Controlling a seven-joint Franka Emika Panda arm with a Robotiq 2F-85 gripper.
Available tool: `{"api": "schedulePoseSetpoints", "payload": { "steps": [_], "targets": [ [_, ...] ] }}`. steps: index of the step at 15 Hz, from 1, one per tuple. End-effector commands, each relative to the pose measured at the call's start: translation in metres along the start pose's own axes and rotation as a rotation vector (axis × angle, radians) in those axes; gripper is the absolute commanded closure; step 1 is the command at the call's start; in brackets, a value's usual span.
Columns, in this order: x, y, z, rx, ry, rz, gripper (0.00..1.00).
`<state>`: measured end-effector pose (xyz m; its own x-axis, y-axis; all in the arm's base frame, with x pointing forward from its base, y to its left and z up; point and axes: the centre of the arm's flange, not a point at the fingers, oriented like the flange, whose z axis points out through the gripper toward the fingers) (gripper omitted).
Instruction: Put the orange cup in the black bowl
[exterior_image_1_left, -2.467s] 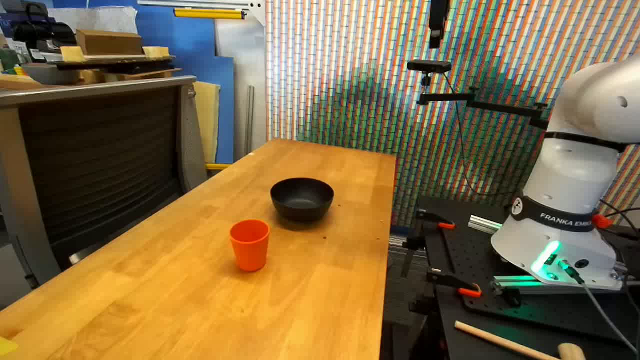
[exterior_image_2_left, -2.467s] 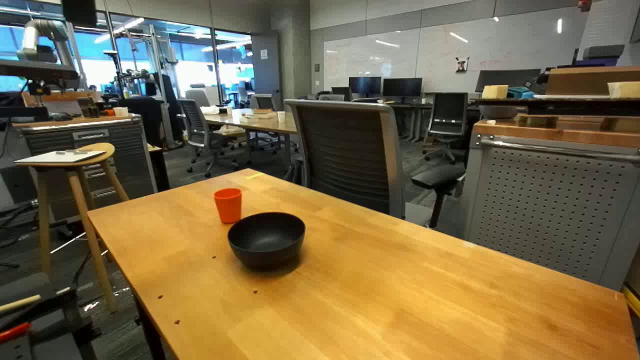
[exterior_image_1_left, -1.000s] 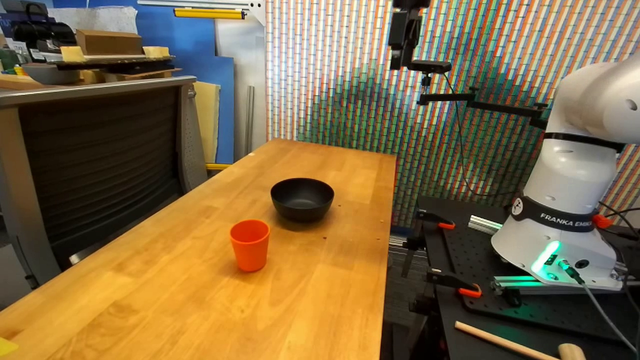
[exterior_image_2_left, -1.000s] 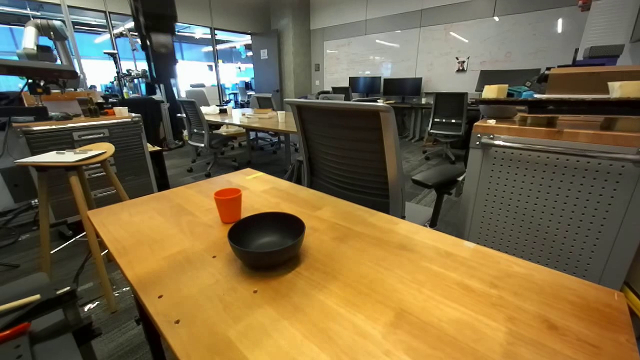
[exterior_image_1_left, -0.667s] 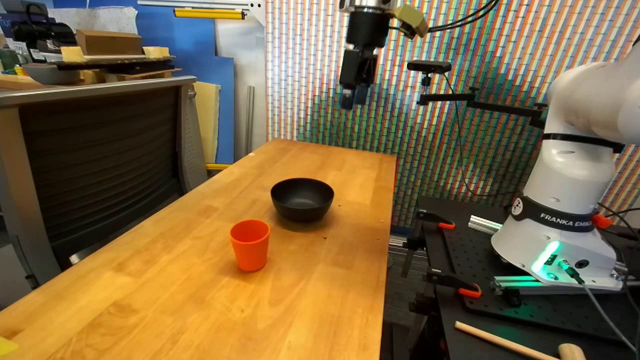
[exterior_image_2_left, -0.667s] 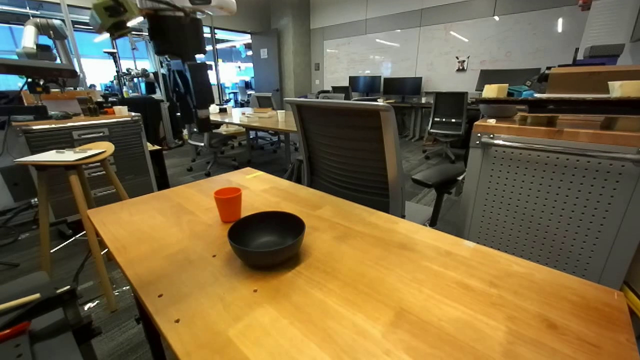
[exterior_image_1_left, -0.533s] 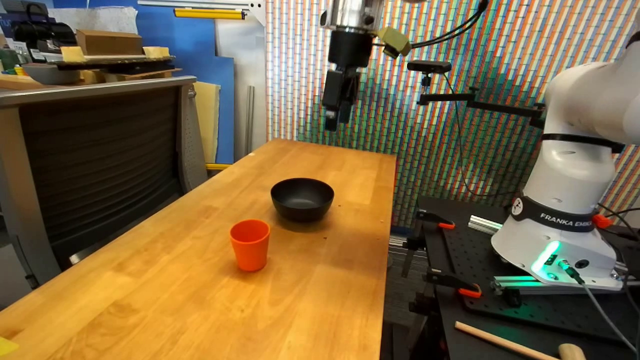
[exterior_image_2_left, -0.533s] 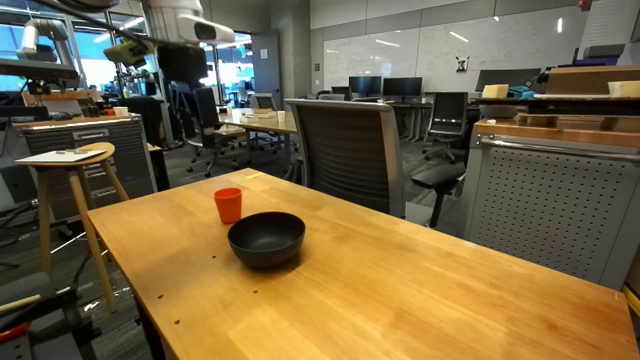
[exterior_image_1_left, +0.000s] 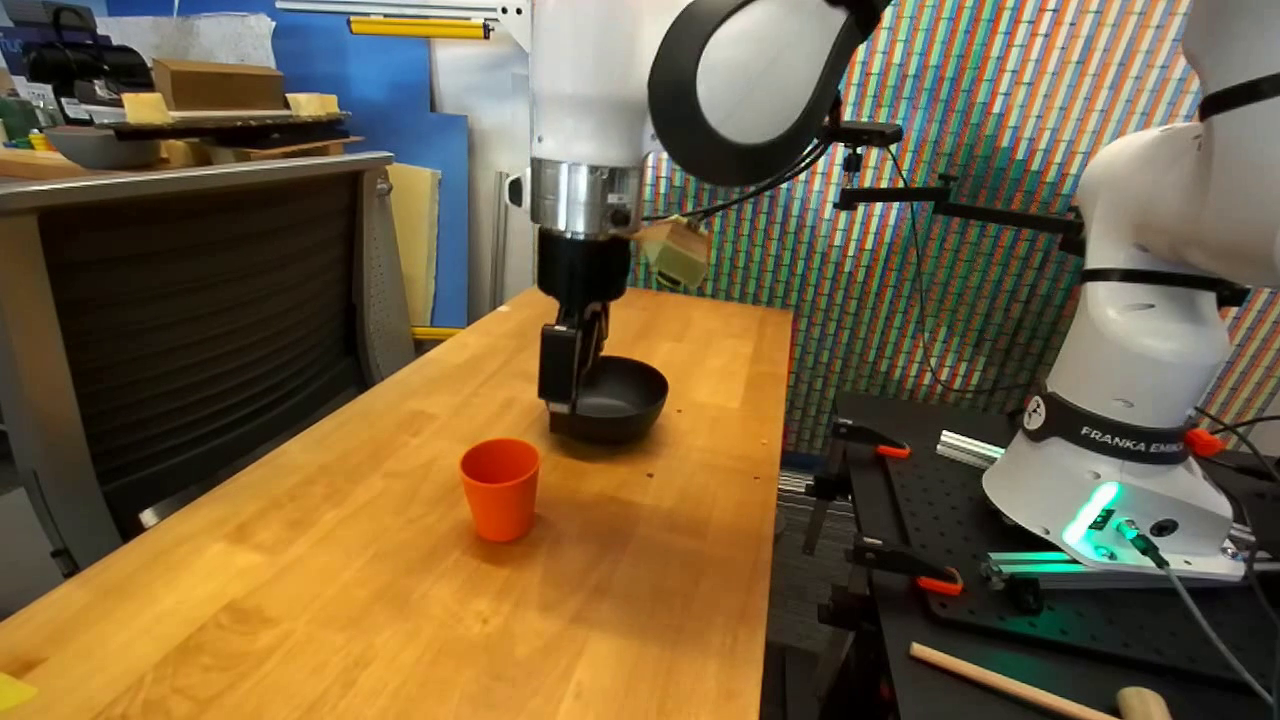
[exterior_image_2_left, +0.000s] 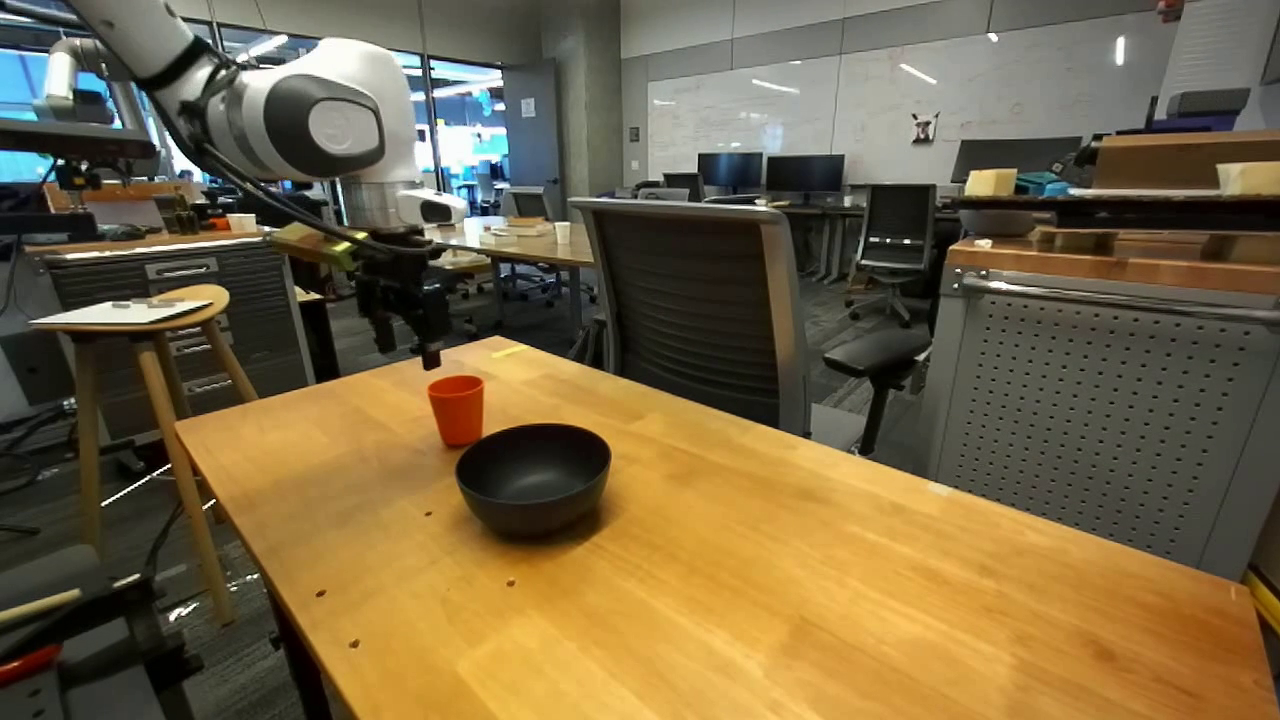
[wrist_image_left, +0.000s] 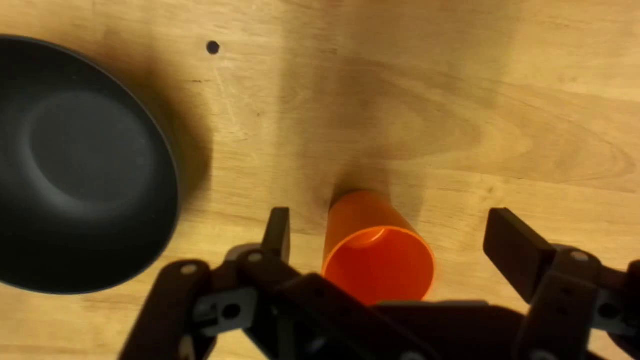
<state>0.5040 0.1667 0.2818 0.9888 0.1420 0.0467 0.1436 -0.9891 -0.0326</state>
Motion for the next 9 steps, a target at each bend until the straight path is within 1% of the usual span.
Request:
{"api": "schedulePoseSetpoints", "payload": {
  "steps": [1,4,7,9],
  "targets": [
    [0.051,-0.021,0.023,-0.047,0.063,-0.053,0.00],
    [0.074,-0.020,0.029,-0.088,0.122,-0.088,0.00],
    [0.084,-0.007,0.043,-0.118,0.132,-0.091,0.00],
    [0.083,0.006,0.057,-0.149,0.130,-0.106,0.00]
  ]
}}
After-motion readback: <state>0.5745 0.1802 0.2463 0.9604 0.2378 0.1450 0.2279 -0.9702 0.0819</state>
